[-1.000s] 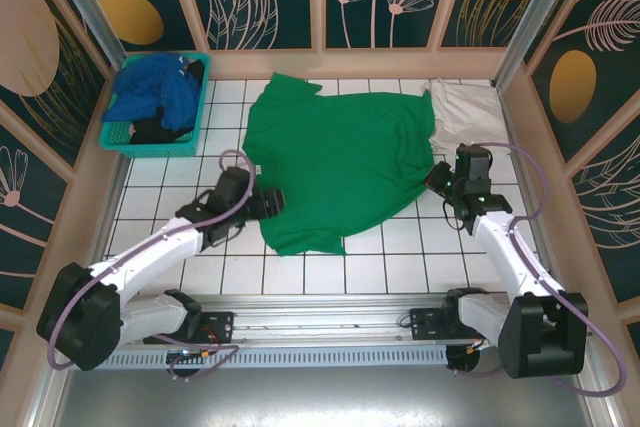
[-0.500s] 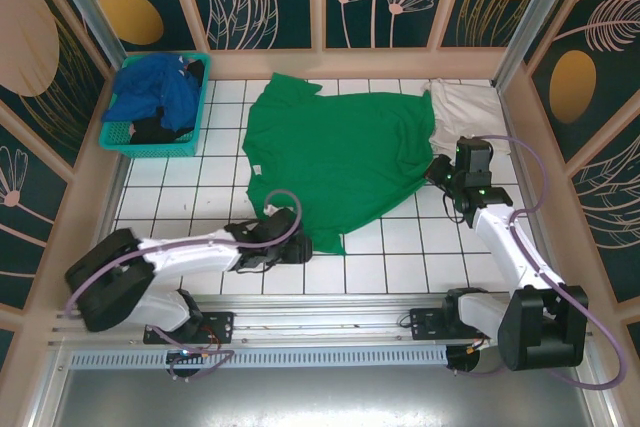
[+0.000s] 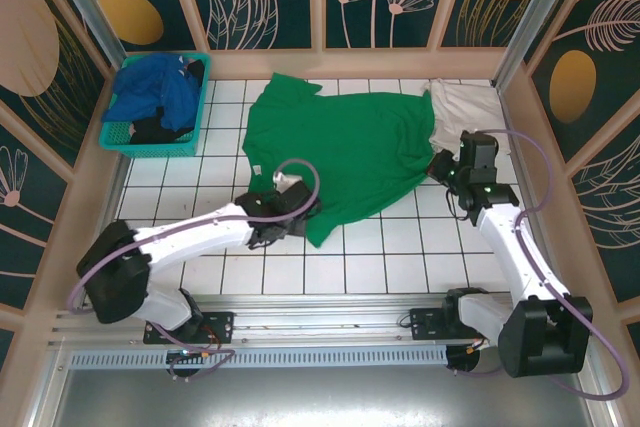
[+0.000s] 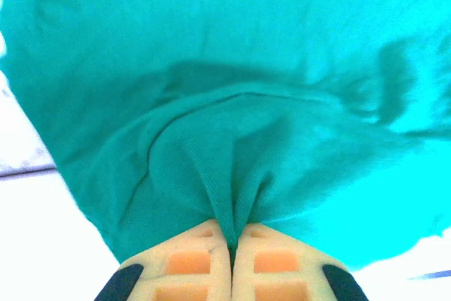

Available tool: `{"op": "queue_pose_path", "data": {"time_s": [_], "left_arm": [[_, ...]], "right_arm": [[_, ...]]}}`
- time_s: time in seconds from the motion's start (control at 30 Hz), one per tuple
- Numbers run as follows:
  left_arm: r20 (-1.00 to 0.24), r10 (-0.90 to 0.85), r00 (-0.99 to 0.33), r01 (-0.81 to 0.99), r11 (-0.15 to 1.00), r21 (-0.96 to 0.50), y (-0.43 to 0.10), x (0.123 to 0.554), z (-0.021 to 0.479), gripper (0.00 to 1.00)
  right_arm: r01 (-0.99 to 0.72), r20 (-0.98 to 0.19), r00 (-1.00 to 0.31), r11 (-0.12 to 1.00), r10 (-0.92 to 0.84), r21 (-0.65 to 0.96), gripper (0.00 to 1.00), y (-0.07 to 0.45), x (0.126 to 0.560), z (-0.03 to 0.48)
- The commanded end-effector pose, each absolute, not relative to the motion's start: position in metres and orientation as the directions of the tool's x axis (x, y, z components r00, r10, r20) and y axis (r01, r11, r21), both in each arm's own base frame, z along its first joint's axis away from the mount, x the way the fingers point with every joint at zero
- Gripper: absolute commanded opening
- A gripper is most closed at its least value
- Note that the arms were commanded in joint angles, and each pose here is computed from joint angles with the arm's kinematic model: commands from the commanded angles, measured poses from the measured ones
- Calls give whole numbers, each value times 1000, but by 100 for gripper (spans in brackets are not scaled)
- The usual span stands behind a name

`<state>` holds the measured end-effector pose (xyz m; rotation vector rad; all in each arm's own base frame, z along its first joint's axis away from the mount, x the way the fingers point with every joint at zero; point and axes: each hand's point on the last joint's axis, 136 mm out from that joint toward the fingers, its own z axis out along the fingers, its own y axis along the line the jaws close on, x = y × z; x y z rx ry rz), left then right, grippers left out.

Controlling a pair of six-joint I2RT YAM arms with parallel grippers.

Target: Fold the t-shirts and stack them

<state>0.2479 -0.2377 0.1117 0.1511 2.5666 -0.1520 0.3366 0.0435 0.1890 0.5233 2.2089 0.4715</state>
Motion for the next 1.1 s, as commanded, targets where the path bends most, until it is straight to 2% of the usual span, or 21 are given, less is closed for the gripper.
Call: {"op": "queue_pose_path", "data": {"time_s": [0.0,0.07,0.1,0.13,0.2,0.23,0.3,0.37,0.4,0.53,0.73,0.8,0.93,1.0,1.07], "left_arm": [[-573,92,-814,174,981,-91,-220,254,148,0],[-538,70,-840,175,973,-148,-218,254,137,0],[-498,80,-864,173,974,-144,-215,249,119,11],[-463,93,-881,173,976,-132,-214,246,105,28],[-414,102,-905,150,985,-85,-205,243,79,43],[-395,104,-913,137,989,-57,-200,243,68,47],[-380,100,-920,107,994,4,-189,245,56,48],[-378,94,-921,74,995,65,-179,247,52,52],[-379,89,-921,64,995,78,-177,248,53,53],[-409,48,-911,62,998,-20,-192,244,66,60],[-504,122,-855,222,965,-143,-262,212,100,64],[-480,177,-860,265,956,-123,-275,201,84,67],[-408,256,-877,278,960,5,-269,195,38,70],[-389,278,-878,281,958,51,-264,196,24,67],[-386,288,-876,270,957,101,-260,200,20,56]], "right_arm": [[190,-657,-576,861,487,472,0,42,331,211],[213,-648,-581,860,493,463,0,39,326,198],[225,-635,-590,858,498,462,0,38,323,189],[239,-618,-604,854,503,461,0,38,319,177],[273,-586,-629,851,510,449,0,37,310,153],[297,-574,-638,852,513,432,4,34,305,141],[343,-556,-651,854,516,391,8,27,296,124],[376,-550,-656,856,516,354,20,20,287,116],[381,-553,-655,857,515,347,22,19,285,117],[340,-586,-646,871,490,354,32,31,275,132],[229,-605,-657,884,450,408,34,67,269,144],[207,-596,-664,878,451,433,35,74,270,140],[214,-591,-665,875,457,435,35,74,270,134],[217,-592,-664,876,456,431,35,73,271,132],[216,-587,-670,876,454,431,35,74,271,131]]}}
